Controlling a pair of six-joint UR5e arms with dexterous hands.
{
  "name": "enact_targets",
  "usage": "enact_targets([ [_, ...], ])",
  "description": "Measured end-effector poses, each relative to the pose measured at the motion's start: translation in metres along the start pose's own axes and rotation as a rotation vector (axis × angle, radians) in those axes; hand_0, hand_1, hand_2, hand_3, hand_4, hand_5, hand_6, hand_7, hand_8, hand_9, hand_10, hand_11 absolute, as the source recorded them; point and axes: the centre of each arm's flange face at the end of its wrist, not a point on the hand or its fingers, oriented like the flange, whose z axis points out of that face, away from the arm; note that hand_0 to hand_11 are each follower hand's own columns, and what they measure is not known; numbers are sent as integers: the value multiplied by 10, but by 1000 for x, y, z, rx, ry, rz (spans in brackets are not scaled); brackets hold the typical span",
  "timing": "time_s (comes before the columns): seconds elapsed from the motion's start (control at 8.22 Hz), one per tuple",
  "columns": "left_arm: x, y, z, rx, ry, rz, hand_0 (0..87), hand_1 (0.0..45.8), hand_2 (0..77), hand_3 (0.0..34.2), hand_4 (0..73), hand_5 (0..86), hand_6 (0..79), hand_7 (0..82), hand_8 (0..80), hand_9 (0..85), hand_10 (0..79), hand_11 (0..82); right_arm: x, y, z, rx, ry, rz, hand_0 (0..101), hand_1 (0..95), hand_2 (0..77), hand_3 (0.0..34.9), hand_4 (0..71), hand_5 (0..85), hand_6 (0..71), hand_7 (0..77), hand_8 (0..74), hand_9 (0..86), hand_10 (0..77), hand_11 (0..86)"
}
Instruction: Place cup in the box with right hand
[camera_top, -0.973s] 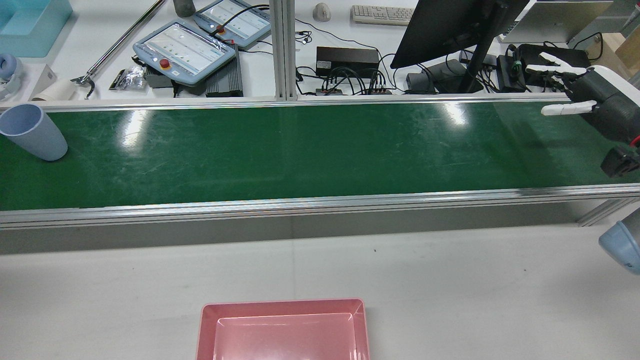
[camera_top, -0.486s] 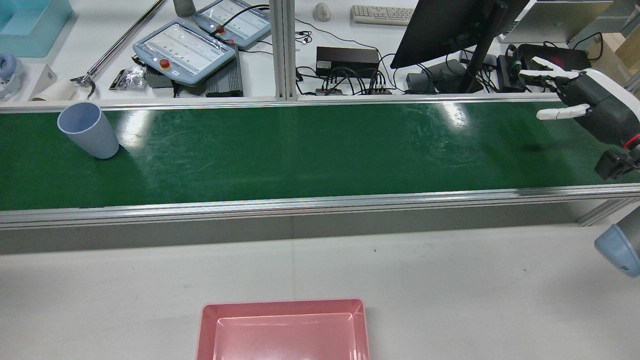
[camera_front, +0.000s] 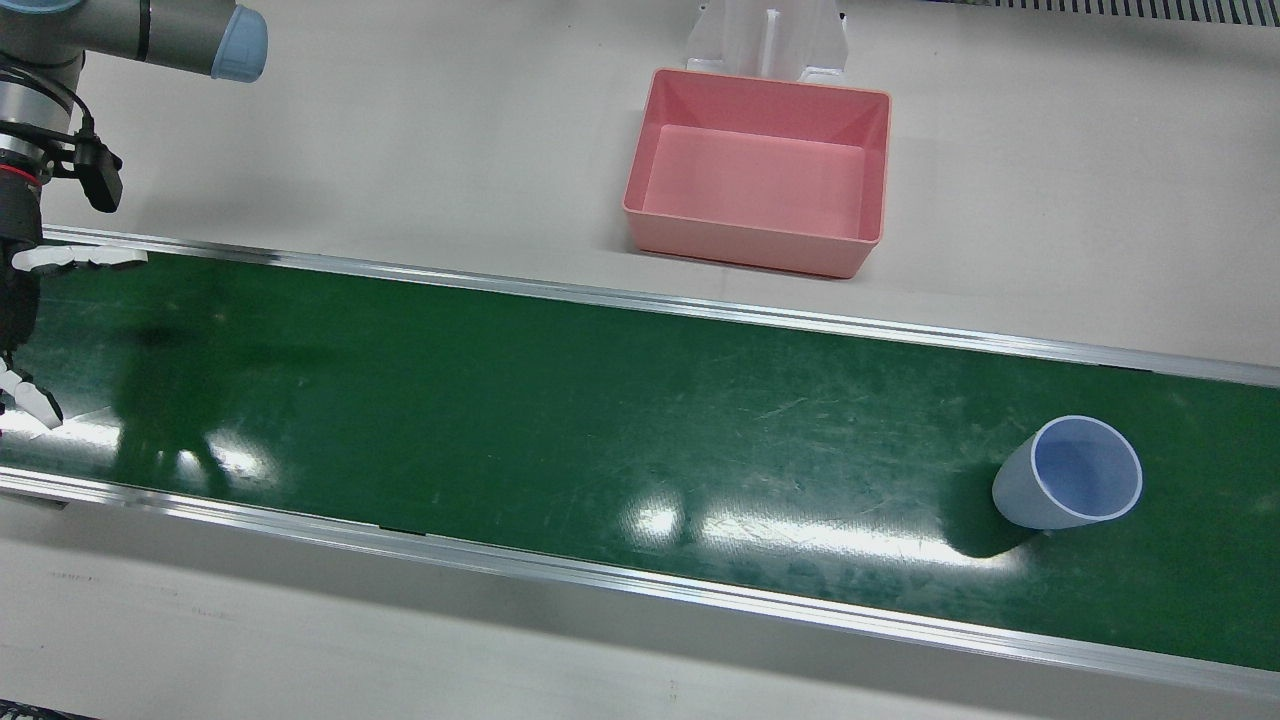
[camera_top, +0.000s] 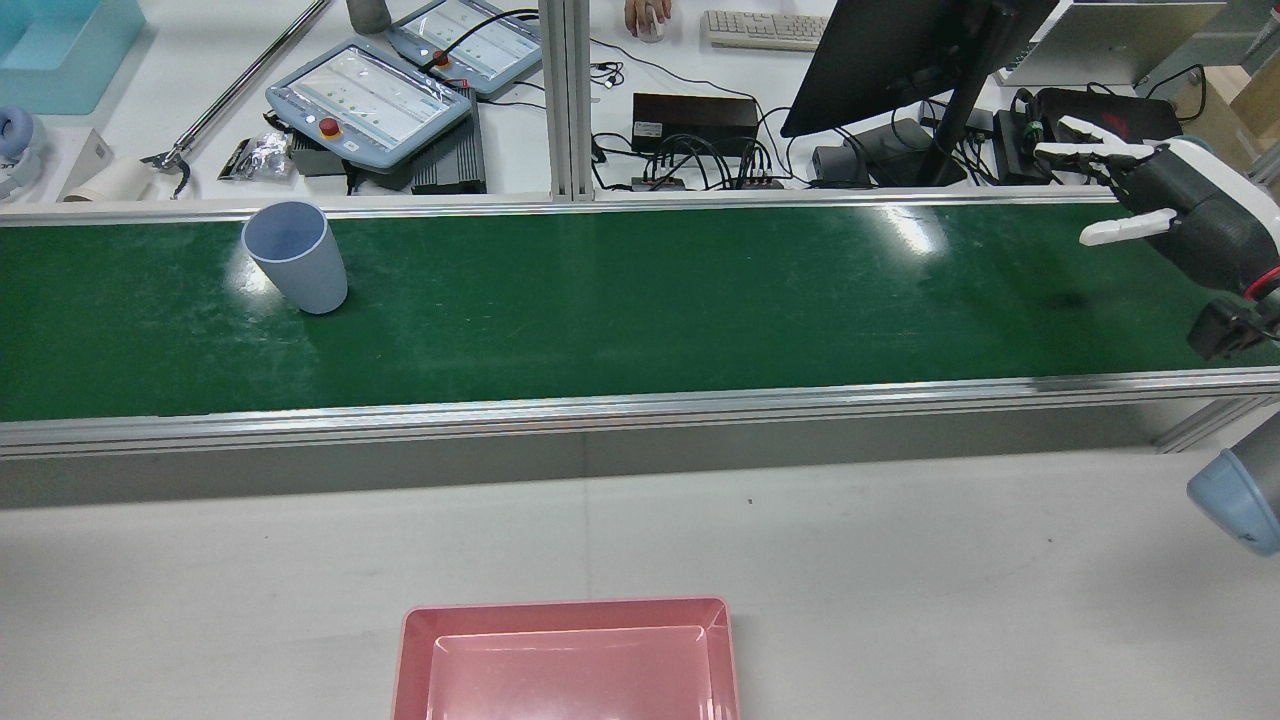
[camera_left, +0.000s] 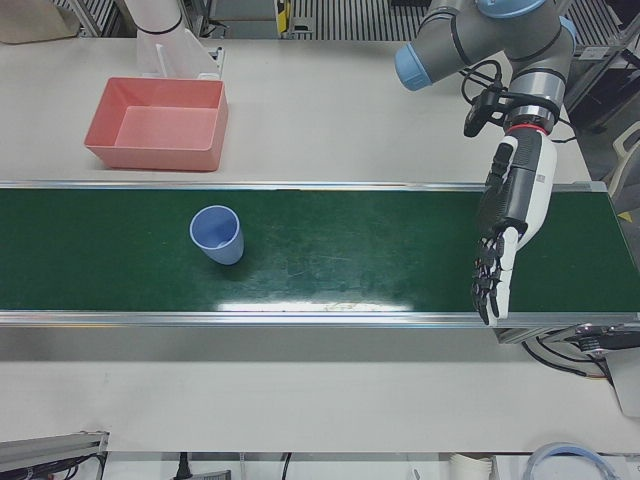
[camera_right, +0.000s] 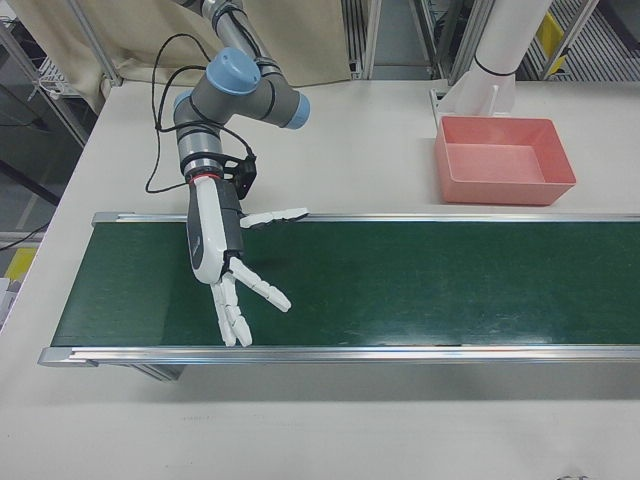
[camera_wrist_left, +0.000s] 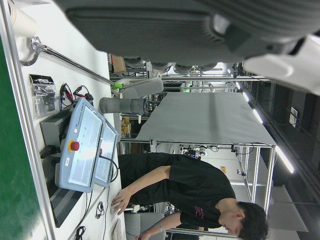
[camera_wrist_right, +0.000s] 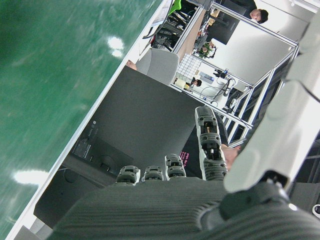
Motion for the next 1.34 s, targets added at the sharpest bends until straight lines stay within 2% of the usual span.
enact_targets([
  [0.12, 0, 0, 0, 0, 0, 0, 0, 5, 5, 0, 11, 0, 0, 0, 0, 0, 0, 0, 0, 0, 0, -1, 0, 1, 468, 93, 33, 7, 158, 38, 27, 125, 11, 49, 27, 54],
  [0.36, 0, 0, 0, 0, 1, 0, 0, 5, 5, 0, 11, 0, 0, 0, 0, 0, 0, 0, 0, 2, 0, -3, -1, 1, 469, 93, 33, 4, 158, 38, 27, 125, 11, 49, 27, 54],
  [0.49, 0, 0, 0, 0, 1, 0, 0, 5, 5, 0, 11, 0, 0, 0, 0, 0, 0, 0, 0, 2, 0, -4, -1, 0, 482, 180, 71, 35, 158, 38, 27, 98, 11, 49, 27, 54],
  [0.61, 0, 0, 0, 0, 0, 0, 0, 5, 5, 0, 11, 5, 0, 0, 0, 0, 0, 0, 0, 2, 0, -4, -1, 0, 482, 180, 71, 35, 158, 38, 27, 98, 11, 49, 27, 54],
  [0.73, 0, 0, 0, 0, 0, 0, 0, 5, 5, 0, 11, 5, 5, 0, 0, 0, 0, 0, 0, 2, 0, -4, -1, 1, 458, 158, 93, 34, 82, 38, 27, 120, 11, 49, 22, 54],
  [0.85, 0, 0, 0, 0, 0, 0, 0, 5, 5, 0, 11, 0, 5, 0, 0, 0, 0, 0, 0, 3, 1, -6, 0, 1, 457, 109, 147, 26, 115, 38, 27, 120, 11, 49, 22, 54],
  [0.97, 0, 0, 0, 0, 0, 0, 0, 5, 5, 0, 11, 0, 0, 0, 0, 0, 0, 0, 0, 4, 2, -7, 1, 2, 458, 185, 229, 27, 104, 38, 27, 120, 11, 49, 22, 54],
  [1.09, 0, 0, 0, 0, 0, 0, 0, 5, 5, 0, 11, 5, 0, 0, 0, 0, 0, 0, 1, 4, 2, -8, 1, 2, 458, 185, 229, 27, 104, 38, 27, 120, 11, 49, 22, 54],
  [1.22, 0, 0, 0, 0, 1, 0, 0, 5, 5, 0, 11, 5, 0, 0, 0, 0, 0, 0, 2, 5, 3, -9, 3, 2, 457, 98, 175, 20, 120, 38, 27, 125, 11, 49, 22, 54],
  [1.34, 0, 0, 0, 0, 1, 0, 0, 5, 5, 0, 11, 5, 0, 0, 0, 0, 0, 0, 3, 6, 3, -12, 5, 1, 464, 158, 98, 20, 120, 38, 27, 125, 11, 49, 22, 54],
])
